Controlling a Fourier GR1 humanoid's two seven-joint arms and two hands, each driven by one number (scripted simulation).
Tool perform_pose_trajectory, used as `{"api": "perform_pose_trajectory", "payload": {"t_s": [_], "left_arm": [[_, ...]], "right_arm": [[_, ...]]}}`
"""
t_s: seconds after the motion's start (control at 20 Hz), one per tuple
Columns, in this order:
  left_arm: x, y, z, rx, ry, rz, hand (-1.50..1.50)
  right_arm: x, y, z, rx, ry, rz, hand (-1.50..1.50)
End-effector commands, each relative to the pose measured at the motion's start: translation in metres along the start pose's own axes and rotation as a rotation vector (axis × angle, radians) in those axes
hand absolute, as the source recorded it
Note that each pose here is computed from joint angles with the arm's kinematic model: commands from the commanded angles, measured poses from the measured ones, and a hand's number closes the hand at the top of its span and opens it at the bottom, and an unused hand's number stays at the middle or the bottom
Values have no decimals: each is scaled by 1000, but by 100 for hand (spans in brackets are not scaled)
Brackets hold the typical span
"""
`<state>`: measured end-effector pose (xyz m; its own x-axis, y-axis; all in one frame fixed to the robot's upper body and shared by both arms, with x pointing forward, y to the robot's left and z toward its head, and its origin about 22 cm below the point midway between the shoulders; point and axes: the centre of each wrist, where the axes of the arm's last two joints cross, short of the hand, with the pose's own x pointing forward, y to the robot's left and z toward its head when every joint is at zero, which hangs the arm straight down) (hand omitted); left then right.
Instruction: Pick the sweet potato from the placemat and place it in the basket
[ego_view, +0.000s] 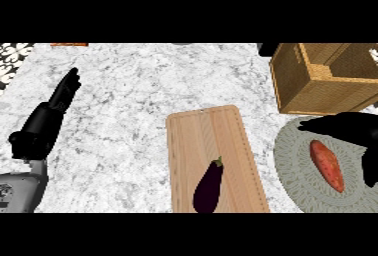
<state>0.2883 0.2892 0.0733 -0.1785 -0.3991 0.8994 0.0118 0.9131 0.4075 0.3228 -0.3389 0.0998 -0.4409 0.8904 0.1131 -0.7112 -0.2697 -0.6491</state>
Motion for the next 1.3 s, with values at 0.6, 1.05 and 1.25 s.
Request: {"api": "perform_pose_trajectory", "payload": {"t_s": [0.6, 1.05, 1.25], "left_arm": [[-3, 12, -2, 5, 1, -1, 0], [8, -2, -6, 8, 5, 15, 0], [-8, 1, 0, 5, -15, -9, 0]], "right_arm": [[1, 33, -33, -41, -68, -30, -150], [-10, 28, -37, -12, -64, -36, -150], [-24, 66, -47, -3, -21, -49, -150]]}}
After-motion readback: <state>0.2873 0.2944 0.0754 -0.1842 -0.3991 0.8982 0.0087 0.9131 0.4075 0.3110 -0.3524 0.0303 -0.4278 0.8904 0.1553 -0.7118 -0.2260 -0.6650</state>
